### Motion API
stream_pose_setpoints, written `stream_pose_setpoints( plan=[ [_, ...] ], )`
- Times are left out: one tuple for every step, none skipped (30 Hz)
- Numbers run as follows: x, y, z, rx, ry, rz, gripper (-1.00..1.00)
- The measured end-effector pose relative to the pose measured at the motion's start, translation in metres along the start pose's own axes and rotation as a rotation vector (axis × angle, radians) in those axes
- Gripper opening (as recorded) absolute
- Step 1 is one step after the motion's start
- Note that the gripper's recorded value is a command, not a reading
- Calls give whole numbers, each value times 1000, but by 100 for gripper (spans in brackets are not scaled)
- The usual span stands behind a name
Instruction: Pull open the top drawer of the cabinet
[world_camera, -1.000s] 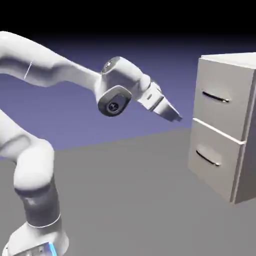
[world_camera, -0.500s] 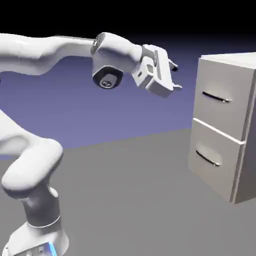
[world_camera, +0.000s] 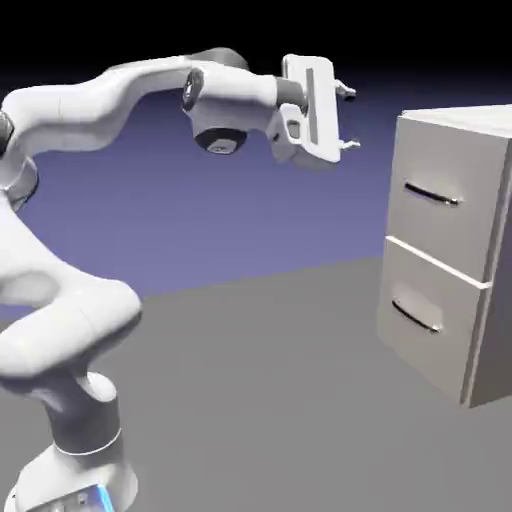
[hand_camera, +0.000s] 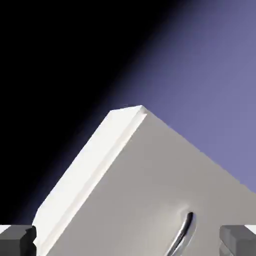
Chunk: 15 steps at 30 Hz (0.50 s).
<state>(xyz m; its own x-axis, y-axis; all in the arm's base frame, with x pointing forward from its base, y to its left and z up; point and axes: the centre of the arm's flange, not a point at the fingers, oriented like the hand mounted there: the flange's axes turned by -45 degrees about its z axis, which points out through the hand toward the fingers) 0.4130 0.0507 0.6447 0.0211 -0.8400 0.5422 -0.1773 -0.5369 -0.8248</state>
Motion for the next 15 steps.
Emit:
stream_pose_setpoints(
  plan=[
    [-5,-1,5,11,2,19,0],
    [-10,-2,10,22,3,39,0],
    [-15,-2,15,33,4,58,0],
    [-20,-2,21,43,5,77,0],
    [-25,-2,27,53,5,96,0],
    [-31,-1,33,63,4,116,0],
    [-36,0,40,72,3,136,0],
    [-42,1,47,81,2,155,0],
    [-47,3,54,90,0,175,0],
    [-53,5,62,98,-1,196,0],
    [-59,8,69,106,-3,216,0],
    [-64,12,77,114,-6,237,0],
    [-70,15,86,121,-8,258,0],
    [-75,20,94,127,-11,280,0],
    [-81,24,103,134,-13,302,0]
  ],
)
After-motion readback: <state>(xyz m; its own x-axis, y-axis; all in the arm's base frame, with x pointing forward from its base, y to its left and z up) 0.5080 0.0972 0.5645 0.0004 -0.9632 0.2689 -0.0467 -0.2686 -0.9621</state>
